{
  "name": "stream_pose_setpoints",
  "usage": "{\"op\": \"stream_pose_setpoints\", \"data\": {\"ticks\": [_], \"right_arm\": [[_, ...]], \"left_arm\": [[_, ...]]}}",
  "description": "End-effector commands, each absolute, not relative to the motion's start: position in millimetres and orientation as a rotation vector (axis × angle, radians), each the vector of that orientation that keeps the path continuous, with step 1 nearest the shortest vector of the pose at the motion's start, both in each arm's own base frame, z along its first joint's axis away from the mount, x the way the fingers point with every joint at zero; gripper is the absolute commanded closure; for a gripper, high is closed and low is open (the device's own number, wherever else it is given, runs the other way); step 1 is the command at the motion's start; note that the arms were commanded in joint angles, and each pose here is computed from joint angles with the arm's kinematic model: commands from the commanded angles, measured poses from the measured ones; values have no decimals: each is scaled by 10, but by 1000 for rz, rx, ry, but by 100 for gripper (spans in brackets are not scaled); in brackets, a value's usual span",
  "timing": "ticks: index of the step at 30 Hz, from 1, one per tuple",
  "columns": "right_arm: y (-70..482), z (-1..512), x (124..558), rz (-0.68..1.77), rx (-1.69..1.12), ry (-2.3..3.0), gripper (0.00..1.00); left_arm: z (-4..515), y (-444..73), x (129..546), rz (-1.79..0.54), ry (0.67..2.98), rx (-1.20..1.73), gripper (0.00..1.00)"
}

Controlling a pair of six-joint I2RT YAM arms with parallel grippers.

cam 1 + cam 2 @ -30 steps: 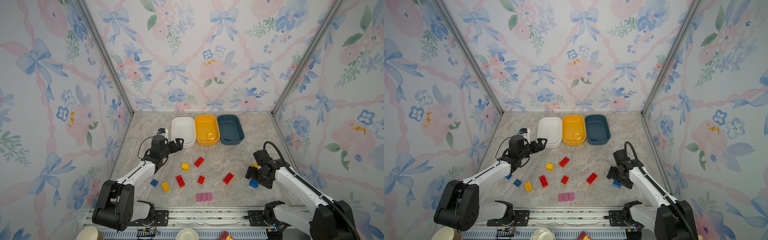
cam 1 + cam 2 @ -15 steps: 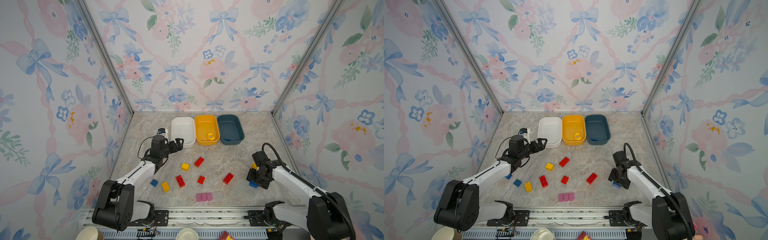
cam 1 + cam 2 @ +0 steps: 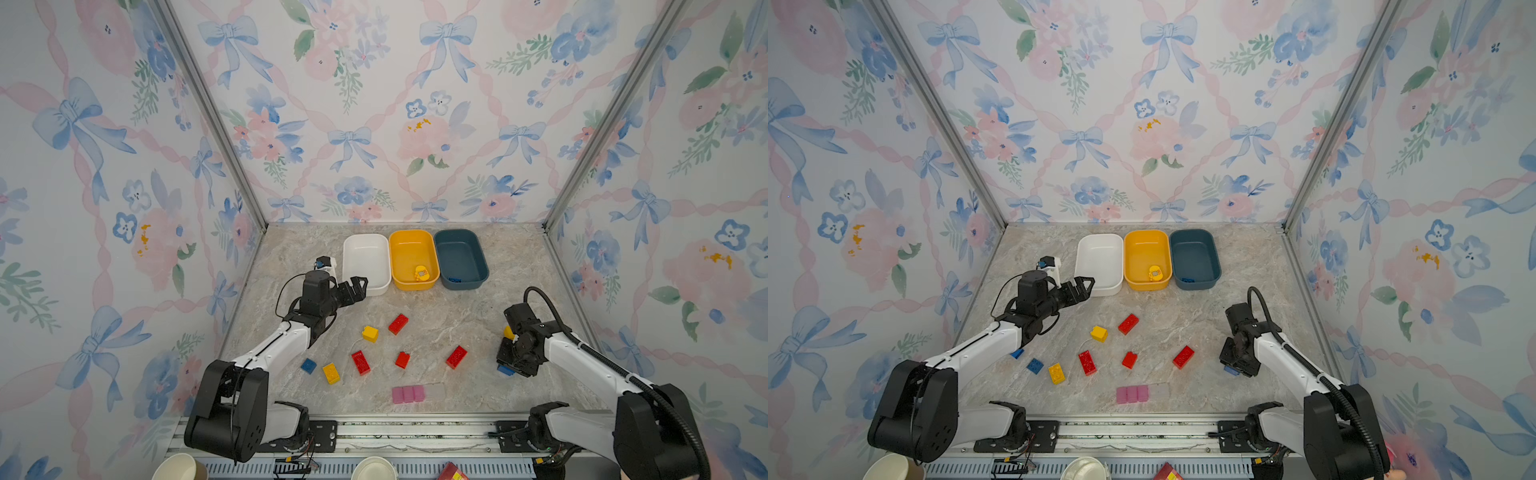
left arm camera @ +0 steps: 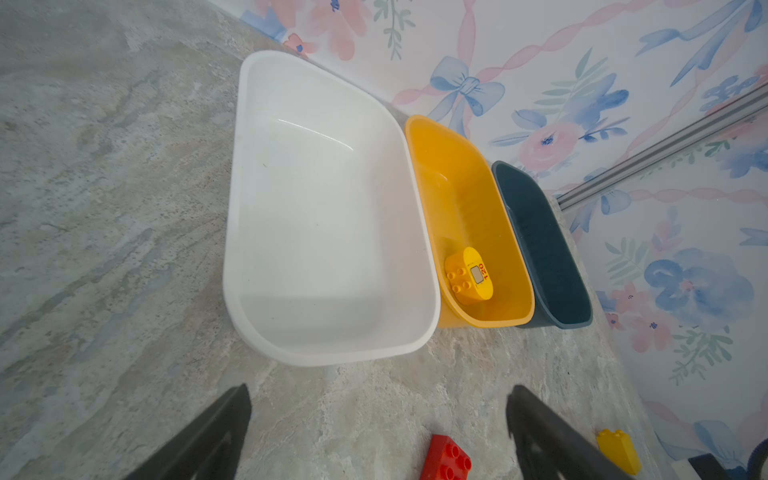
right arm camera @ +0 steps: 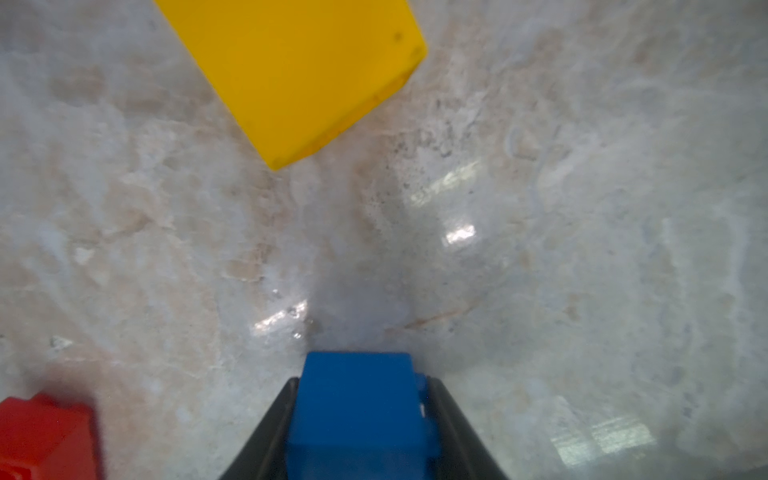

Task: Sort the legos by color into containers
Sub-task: 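Carry the blue brick into the teal tub and open the right gripper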

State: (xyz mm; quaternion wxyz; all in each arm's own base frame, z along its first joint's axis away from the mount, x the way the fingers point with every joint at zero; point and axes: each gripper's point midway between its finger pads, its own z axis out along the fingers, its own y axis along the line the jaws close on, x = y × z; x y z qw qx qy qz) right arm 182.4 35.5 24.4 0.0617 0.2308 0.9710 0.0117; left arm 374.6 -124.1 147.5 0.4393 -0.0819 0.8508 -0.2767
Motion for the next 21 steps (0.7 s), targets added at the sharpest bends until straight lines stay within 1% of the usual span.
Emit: {"op": "stream_pose_setpoints", "data": {"ticks": [1, 8, 15, 21], "right_arm": [[388, 365, 1860, 65, 670, 2919, 59], [517, 774, 2150, 80, 543, 2834, 60], [637, 1251, 2711, 64, 351, 2739, 60], [769, 1485, 3251, 71, 239, 2681, 59]], "left_arm": [[1539, -1280, 3721, -713, 2095, -192, 2], [1530, -1281, 3702, -716, 2097, -196, 2], [1492, -1281, 3674, -717, 2106, -197, 2], [1514, -1254, 3630, -707, 2099, -201, 2]]}}
